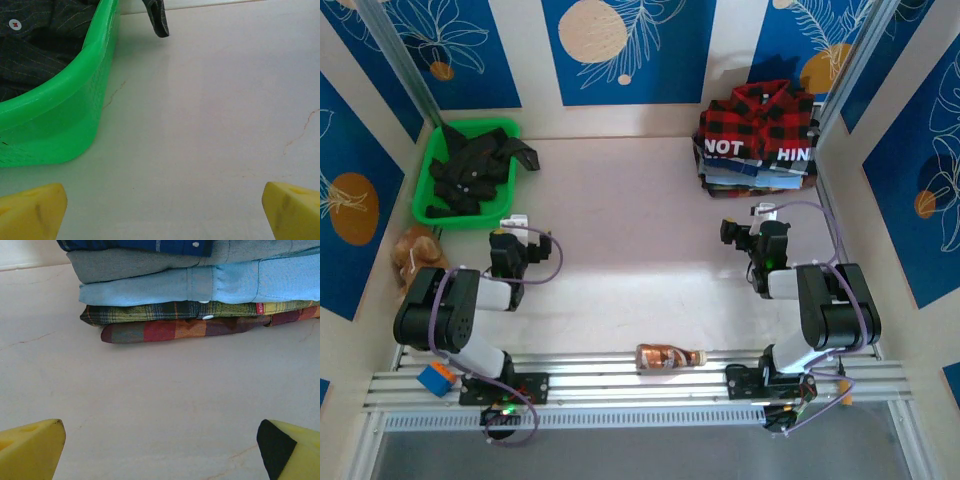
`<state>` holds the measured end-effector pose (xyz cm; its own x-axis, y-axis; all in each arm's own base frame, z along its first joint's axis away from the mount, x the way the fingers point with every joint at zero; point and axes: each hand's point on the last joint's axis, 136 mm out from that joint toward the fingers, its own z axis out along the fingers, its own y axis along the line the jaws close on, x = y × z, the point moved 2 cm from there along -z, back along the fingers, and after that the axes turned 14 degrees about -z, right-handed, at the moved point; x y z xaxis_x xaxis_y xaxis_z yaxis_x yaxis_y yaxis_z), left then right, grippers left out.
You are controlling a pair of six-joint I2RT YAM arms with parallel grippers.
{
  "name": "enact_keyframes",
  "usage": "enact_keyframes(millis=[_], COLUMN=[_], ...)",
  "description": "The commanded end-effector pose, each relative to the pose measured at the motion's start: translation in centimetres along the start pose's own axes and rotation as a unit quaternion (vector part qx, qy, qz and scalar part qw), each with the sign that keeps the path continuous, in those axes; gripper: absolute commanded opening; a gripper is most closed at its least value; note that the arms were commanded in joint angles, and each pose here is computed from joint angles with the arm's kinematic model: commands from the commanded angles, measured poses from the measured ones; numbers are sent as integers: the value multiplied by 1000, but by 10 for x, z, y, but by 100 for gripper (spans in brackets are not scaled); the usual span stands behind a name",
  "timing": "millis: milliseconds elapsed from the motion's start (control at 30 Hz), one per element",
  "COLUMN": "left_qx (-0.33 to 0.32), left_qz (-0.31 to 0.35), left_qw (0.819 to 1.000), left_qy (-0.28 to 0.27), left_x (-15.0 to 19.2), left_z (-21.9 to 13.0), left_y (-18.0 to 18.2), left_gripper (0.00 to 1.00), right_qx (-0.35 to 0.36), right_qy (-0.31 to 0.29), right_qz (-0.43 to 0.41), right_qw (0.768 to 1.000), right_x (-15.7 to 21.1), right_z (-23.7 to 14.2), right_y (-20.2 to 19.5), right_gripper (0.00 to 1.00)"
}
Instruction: Fold and stack the long sleeve shirts
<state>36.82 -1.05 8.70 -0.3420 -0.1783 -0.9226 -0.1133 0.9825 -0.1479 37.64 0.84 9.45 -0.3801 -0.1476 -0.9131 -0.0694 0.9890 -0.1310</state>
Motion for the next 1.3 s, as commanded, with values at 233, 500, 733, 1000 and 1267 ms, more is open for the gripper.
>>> enact_keyframes(millis=[233, 500, 733, 1000, 1267], left_qx=[0, -1, 0, 41, 4], left_qz=[6, 6, 6, 3, -156], left_qw=[1000, 1000, 1000, 999, 970], left_qy=[-22, -23, -22, 6, 185], left_x=[-13, -14, -14, -69, -117], left_z=[2, 2, 3, -52, -130], left_y=[-2, -3, -3, -37, -54], left_gripper=[100, 100, 100, 100, 100], right_qx=[13, 13, 8, 11, -121], right_qy=[-15, -15, -16, 32, 132], right_qz=[3, 3, 6, -10, 49], right_qw=[1000, 1000, 1000, 999, 983], right_x=[-6, -6, -6, -52, -72], right_z=[-2, -2, -2, -51, -147], right_y=[-3, -2, -3, 18, 68], right_gripper=[99, 99, 99, 99, 99])
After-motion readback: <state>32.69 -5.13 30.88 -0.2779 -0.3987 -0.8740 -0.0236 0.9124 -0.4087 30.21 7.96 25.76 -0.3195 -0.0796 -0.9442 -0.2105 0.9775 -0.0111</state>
